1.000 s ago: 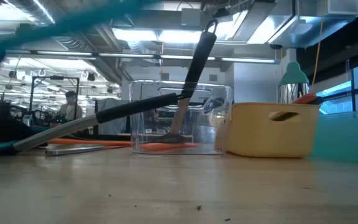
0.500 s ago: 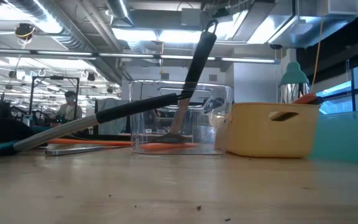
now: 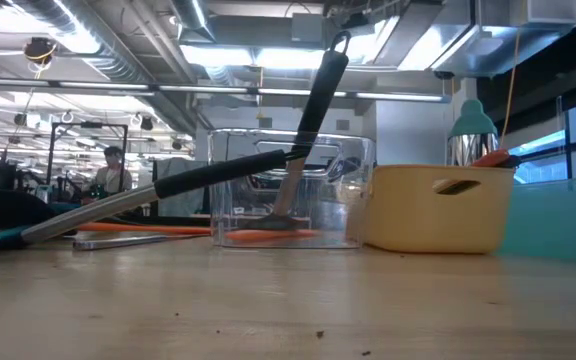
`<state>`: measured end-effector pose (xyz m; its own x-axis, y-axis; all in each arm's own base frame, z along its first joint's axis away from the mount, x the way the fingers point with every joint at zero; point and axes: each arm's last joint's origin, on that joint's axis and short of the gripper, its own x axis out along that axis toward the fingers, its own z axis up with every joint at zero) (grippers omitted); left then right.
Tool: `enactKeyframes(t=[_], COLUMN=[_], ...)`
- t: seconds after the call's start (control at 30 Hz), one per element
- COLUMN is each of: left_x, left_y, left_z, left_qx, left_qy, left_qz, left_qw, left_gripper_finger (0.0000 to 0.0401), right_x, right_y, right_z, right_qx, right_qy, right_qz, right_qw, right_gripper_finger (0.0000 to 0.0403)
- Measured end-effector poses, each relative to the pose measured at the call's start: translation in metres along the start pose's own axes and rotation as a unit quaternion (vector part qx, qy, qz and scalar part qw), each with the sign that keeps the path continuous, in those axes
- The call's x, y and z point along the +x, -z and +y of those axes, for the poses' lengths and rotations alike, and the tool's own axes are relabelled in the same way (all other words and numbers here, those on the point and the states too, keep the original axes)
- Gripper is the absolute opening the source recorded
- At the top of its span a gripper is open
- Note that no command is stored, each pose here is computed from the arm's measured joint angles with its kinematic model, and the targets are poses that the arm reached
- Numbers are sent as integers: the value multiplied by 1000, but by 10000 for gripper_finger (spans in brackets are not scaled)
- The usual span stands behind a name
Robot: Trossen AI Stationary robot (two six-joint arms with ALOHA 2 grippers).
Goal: Pick & Place Kitchen Items
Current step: Put the blue spatula into the transparent bin
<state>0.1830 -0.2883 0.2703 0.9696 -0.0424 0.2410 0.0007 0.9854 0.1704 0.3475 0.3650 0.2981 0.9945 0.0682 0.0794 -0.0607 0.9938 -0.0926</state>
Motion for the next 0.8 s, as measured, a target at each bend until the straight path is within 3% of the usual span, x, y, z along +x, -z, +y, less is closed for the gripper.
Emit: enactKeyframes(t=[0.13,0.3,0.57,0.8], left_x=[9,17,37,44], left_y=[-12,-16,4,10], left_z=[13,19,27,30], left_qx=[-3,-22,-43,-57], left_qy=[28,64,74,75], left_qz=[-51,-84,-51,-31], left_qw=[998,994,995,995], left_gripper_finger=[6,6,6,6], right_x=[9,20,28,35], right_y=[-22,-23,-20,-21], right_z=[-19,-31,-43,-54], right_qx=[37,35,-47,-55], right_qy=[-65,-104,-37,-22], right_qz=[-48,-59,-48,-58], right_qw=[996,992,997,997], right_gripper_finger=[220,220,220,220])
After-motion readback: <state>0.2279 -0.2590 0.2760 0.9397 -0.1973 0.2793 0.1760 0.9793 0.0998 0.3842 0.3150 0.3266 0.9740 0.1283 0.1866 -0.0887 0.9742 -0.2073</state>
